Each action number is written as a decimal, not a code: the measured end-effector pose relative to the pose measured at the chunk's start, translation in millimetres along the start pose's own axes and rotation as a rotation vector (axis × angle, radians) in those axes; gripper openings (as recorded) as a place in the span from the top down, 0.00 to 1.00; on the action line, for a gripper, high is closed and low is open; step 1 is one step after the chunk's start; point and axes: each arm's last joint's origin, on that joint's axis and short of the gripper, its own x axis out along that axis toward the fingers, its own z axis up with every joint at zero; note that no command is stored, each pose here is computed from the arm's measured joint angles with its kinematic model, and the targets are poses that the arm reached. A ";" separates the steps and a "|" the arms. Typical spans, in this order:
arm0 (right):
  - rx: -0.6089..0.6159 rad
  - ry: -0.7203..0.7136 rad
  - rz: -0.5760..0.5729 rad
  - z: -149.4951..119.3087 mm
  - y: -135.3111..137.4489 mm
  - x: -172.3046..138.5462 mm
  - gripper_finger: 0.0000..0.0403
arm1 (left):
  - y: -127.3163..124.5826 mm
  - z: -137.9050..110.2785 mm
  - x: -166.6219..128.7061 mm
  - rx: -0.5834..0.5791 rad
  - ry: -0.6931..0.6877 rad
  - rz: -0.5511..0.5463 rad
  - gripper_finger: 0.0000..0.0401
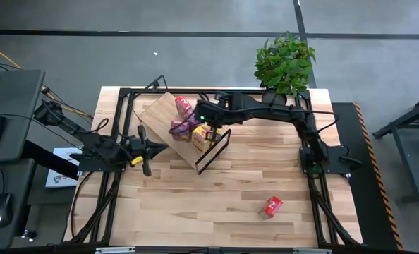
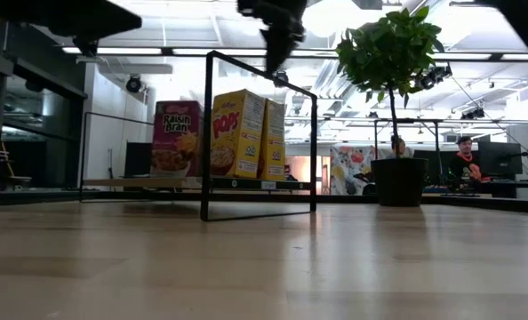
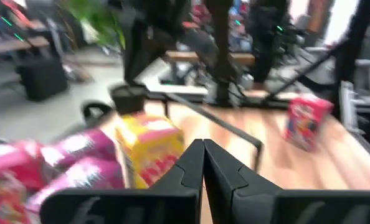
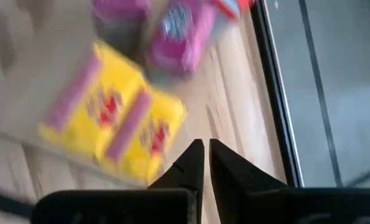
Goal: Stack cereal on shelf
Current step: Put the violet cereal box on the shelf aligned with the other violet cereal box
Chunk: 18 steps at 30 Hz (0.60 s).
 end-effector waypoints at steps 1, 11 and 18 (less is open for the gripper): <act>0.005 0.015 -0.011 -7.0 0.9 -2.0 0.96 | -0.1 -2.3 0.3 -0.017 0.021 -0.019 1.00; 0.180 -0.275 0.049 -103.7 23.2 -34.6 1.00 | 11.6 -40.9 4.2 -0.203 0.336 0.131 1.00; 0.251 -0.559 0.096 -138.6 16.2 -57.0 1.00 | 24.7 -59.1 28.4 -0.230 0.455 0.216 1.00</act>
